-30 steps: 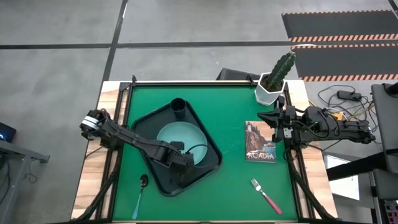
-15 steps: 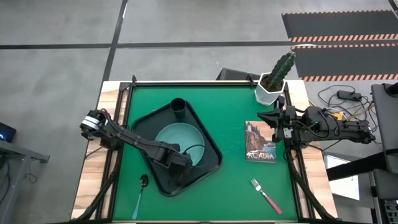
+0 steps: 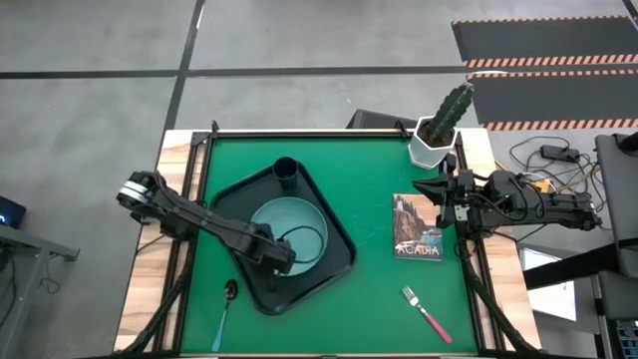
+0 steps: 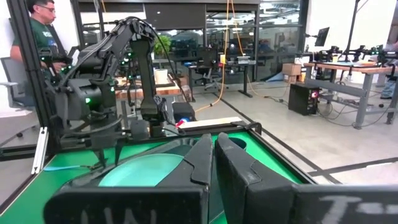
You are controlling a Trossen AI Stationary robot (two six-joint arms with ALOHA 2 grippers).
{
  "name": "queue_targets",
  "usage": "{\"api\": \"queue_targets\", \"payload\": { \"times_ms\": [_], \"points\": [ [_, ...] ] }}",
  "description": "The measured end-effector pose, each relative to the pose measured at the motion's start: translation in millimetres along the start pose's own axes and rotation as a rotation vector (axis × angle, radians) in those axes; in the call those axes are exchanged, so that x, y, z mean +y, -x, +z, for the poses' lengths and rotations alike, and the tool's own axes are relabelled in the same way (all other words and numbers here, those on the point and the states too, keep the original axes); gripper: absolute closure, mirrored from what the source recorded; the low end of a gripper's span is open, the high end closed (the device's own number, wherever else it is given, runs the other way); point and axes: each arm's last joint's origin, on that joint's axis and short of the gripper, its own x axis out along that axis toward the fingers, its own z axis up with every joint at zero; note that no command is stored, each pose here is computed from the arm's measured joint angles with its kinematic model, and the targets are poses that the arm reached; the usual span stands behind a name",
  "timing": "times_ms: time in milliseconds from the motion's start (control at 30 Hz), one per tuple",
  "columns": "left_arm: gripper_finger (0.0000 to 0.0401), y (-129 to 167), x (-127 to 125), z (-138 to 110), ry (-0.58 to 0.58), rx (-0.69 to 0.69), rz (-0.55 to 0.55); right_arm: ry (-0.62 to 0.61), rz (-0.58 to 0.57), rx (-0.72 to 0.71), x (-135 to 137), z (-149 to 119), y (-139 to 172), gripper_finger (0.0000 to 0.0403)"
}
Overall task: Pick and place plate/cup/fork/spoon on tray
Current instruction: Adjust the black tray to the center of the table
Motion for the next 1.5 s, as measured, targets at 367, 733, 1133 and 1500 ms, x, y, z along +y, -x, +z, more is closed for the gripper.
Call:
{"api": "queue_targets", "payload": {
  "times_ms": [367,733,1133,1500],
  "points": [
    [0.0303,11,32,-60,0.223,0.112,0.01,0.002,-0.001,0.014,0,-1,0,0.0394],
    [0.0395,-15,62,-116,0.516,0.222,-0.001,0.002,-0.001,0.019,0,-2,0,0.0394],
    [0.0393,-48,63,-115,0.523,0.166,-0.035,0.003,-0.001,0.019,0,-2,0,0.0394],
    [0.0393,-56,59,-102,0.533,0.117,-0.031,0.006,-0.001,0.018,0,-2,0,0.0394]
  ]
}}
